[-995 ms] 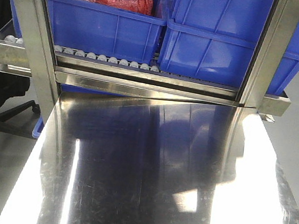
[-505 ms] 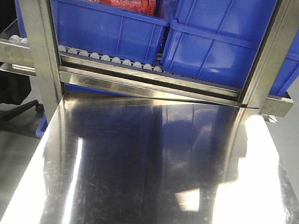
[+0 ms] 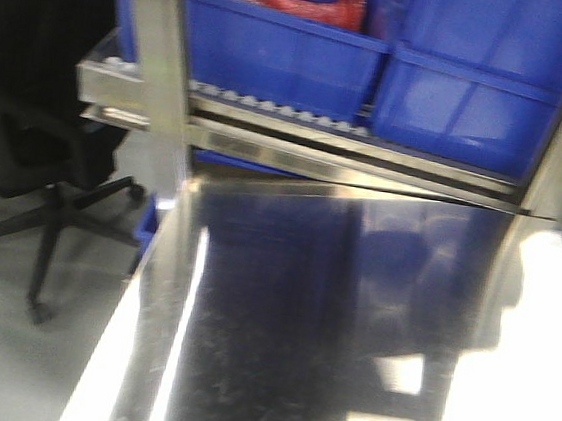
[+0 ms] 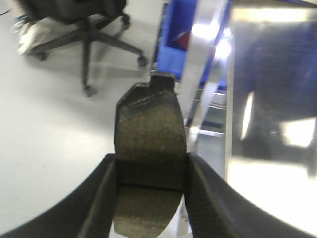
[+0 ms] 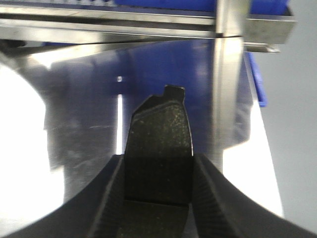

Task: Move and align brake pads A on conveyor
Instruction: 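Turn the base away from the steel table toward the corridor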

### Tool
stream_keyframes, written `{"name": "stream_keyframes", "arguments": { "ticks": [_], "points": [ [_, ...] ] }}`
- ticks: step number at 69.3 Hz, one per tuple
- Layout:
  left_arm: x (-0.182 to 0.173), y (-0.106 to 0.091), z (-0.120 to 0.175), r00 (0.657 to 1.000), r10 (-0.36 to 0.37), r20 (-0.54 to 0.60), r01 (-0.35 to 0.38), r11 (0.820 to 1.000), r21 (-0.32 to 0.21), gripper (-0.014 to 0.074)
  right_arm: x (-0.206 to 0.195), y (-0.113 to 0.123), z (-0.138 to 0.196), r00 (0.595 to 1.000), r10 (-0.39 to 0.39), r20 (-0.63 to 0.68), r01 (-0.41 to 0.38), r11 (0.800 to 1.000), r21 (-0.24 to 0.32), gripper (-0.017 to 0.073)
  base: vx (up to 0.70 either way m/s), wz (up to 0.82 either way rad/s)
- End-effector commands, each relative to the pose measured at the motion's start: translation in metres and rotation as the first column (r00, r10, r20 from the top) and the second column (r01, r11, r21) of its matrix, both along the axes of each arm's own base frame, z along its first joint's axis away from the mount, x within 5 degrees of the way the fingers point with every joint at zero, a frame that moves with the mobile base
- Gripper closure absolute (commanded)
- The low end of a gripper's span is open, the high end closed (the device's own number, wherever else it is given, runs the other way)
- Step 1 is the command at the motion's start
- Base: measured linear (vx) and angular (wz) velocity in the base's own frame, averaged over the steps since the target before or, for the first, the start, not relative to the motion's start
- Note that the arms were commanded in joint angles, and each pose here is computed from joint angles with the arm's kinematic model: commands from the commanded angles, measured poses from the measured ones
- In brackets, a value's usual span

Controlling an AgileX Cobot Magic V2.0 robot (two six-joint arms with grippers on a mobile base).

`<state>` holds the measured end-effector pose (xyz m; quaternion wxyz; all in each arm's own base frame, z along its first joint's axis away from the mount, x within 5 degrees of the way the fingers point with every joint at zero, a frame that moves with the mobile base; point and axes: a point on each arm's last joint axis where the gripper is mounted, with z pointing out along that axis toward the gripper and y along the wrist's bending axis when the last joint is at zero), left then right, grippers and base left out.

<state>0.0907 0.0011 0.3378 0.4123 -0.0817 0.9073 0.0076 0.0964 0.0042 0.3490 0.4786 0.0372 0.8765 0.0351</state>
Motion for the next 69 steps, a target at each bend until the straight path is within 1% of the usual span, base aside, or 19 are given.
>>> {"name": "stream_keyframes", "arguments": {
  "ticks": [1, 23, 69],
  "points": [
    [0.0038, -0.0007, 0.0132, 0.995, -0.017, 0.099, 0.017, 1.000, 0.001, 0.0600, 0.0025, -0.0004, 0.0154, 0.994, 0.001, 0.112, 0.000, 1.000, -0.004, 0.0563, -0.08, 0.41],
    [0.0038, -0.0007, 0.0132, 0.995, -0.017, 0.099, 0.017, 1.000, 0.001, 0.0600, 0.0025, -0.0004, 0.0154, 0.994, 0.001, 0.112, 0.000, 1.000, -0.004, 0.0563, -0.12, 0.51],
    [0.0038, -0.0007, 0.0132, 0.995, -0.017, 0.099, 0.017, 1.000, 0.001, 0.0600, 0.0025, -0.0005, 0.0153, 0.994, 0.001, 0.111, 0.000, 1.000, -0.004, 0.0563, -0.17, 0.62]
  ]
}}
